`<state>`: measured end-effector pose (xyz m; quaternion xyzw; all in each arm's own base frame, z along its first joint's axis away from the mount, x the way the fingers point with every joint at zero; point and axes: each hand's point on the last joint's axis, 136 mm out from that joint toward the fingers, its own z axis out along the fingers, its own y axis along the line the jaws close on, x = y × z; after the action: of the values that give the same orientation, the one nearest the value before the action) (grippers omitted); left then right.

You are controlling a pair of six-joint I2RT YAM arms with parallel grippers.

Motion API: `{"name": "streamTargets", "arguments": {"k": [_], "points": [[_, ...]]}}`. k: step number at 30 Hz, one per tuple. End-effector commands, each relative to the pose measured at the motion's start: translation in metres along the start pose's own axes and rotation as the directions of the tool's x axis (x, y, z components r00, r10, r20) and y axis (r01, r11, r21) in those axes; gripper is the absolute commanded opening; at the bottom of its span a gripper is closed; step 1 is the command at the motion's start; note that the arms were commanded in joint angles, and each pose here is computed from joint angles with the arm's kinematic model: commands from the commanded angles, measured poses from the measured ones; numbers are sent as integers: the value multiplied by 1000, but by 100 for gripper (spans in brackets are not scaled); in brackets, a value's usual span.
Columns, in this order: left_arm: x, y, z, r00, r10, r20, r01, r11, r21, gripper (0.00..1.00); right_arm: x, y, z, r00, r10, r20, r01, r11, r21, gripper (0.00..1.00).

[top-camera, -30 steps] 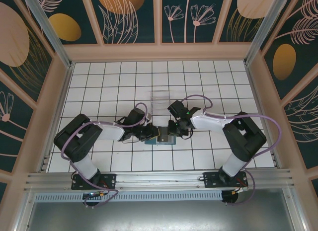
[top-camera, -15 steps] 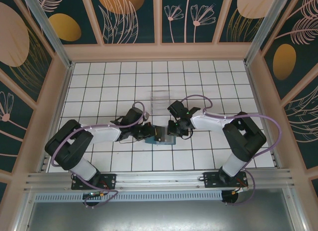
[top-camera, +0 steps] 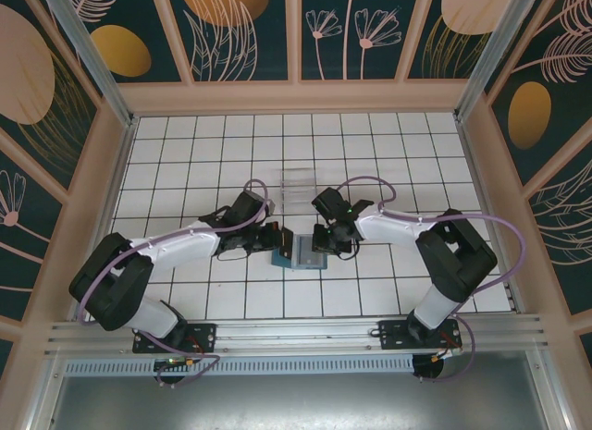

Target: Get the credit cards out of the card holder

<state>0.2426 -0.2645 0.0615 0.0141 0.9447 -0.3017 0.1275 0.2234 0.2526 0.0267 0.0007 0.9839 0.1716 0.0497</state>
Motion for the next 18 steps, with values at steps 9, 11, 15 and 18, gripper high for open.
{"name": "streamTargets", "arguments": {"k": [9, 11, 15, 18], "points": [[-42, -15, -44, 939, 338, 58, -326, 933, -152, 1, -16, 9, -35, 996, -4, 93, 3, 1000, 9, 22], [-54, -22, -51, 904, 420, 75, -402, 898, -181, 0, -18, 10, -38, 994, -7, 105, 6, 1000, 10, 22], [-66, -33, -57, 819, 570, 70, -548, 813, -198, 0, -24, 7, -47, 991, -6, 137, 4, 1000, 20, 23], [-79, -34, -59, 767, 640, 42, -613, 750, -248, 0, -28, 0, -53, 987, -3, 162, -3, 999, 40, 22]]}}
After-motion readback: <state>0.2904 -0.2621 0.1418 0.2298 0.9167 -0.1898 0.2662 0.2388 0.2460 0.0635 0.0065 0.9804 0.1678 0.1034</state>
